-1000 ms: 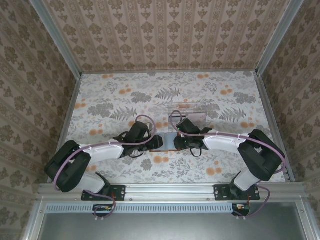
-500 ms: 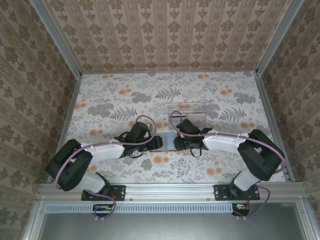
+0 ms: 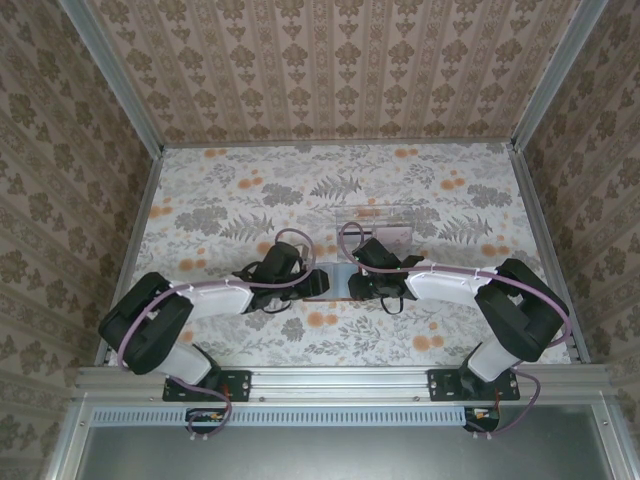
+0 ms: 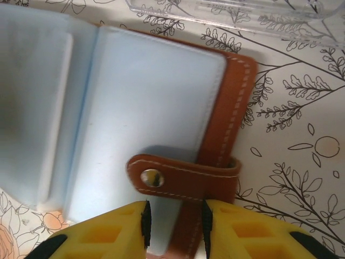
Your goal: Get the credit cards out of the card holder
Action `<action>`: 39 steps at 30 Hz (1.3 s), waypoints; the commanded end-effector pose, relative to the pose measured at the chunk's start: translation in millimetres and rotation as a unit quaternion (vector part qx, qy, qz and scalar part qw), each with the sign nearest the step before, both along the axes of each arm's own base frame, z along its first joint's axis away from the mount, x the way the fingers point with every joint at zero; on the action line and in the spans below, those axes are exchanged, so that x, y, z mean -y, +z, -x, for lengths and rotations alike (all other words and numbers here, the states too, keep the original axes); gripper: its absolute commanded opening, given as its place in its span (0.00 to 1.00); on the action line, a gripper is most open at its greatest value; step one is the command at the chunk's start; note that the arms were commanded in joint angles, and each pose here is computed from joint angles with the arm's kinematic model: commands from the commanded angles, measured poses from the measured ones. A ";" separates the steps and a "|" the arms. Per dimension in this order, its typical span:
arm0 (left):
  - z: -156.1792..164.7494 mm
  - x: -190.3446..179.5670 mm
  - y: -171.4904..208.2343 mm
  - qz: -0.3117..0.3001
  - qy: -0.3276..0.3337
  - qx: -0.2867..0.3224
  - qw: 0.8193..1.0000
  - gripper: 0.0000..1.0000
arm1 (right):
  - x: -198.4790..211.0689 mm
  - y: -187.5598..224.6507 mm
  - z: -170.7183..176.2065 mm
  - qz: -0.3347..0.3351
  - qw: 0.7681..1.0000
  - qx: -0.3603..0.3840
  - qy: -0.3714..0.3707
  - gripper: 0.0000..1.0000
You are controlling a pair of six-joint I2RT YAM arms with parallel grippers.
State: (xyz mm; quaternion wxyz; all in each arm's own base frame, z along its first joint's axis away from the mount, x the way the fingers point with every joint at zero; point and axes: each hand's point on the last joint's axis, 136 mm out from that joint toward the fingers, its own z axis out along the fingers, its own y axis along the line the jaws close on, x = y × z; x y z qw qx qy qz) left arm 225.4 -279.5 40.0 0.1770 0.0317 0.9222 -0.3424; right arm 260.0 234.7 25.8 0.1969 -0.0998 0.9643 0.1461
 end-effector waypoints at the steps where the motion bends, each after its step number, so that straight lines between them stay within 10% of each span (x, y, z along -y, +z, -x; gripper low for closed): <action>1: 12.5 8.1 -9.5 0.011 -0.016 -0.031 0.999 0.58 | -1.4 -2.0 1.5 0.013 1.000 -0.004 0.006 0.34; 24: 13.9 27.9 0.6 0.045 -0.041 -0.026 0.998 0.63 | -0.1 -5.5 2.1 0.019 1.000 -0.008 0.007 0.34; 32: 14.9 34.5 2.2 0.058 -0.053 -0.022 0.997 0.86 | 0.3 -5.3 2.4 0.021 1.000 -0.008 0.008 0.34; 39: 14.8 35.6 2.0 0.068 -0.050 -0.025 0.996 0.85 | 0.3 -5.4 1.8 0.020 1.000 -0.007 0.007 0.34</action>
